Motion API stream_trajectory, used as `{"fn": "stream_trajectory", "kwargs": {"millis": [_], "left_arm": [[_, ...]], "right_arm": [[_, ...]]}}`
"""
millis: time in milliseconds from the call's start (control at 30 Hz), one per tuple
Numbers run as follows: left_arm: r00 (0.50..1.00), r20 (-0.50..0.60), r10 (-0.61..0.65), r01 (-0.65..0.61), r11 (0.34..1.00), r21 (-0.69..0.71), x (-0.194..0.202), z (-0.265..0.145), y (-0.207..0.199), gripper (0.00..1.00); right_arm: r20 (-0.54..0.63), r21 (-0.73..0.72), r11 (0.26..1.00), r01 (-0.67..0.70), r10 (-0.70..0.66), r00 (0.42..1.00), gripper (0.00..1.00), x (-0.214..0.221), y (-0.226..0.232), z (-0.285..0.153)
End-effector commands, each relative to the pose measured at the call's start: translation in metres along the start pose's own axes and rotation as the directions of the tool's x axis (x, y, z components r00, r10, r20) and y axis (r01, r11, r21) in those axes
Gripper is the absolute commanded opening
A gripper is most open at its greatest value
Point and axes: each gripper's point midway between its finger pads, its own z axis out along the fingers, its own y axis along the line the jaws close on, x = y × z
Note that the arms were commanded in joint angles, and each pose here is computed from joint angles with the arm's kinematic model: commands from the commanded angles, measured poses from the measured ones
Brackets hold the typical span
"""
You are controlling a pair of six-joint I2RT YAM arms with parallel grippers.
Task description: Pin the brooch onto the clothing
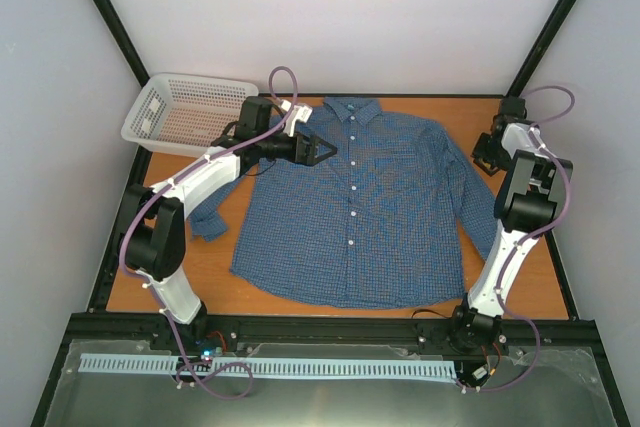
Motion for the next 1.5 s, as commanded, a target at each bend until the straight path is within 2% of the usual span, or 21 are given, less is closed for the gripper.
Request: {"fn": "stream_trajectory", "kwargs": {"millis": [0,567,733,1067,1467], "left_arm": [[0.999,0.038,0.032,-0.033,0.999,0.022,-0.013,-0.008,-0.009,1.0],[0.999,0.035,0.02,-0.021,1.0,0.018,-0.011,-0.007,-0.004,1.0],[0.999,0.036,0.02,-0.021,1.0,0.022,-0.011,-0.007,-0.005,1.0],[0.999,0.039,0.02,-0.021,1.0,0.022,-0.012,-0.008,-0.005,1.0],[0.999,0.039,0.018,-0.019,0.999,0.028,-0.012,-0.008,-0.006,1.0]], "right_arm": [[0.013,0.013,1.0,-0.003,0.003,1.0,0.6,-0.009,-0.005,0.009],[-0.016,0.014,1.0,-0.024,0.024,1.0,0.6,-0.004,-0.007,0.027],[-0.02,0.018,1.0,-0.022,0.023,1.0,0.57,-0.003,-0.008,0.028],[-0.01,0.012,1.0,-0.019,0.019,1.0,0.4,-0.008,-0.006,0.023],[0.024,0.014,1.0,-0.001,0.001,1.0,0.35,-0.016,-0.003,0.008]]}}
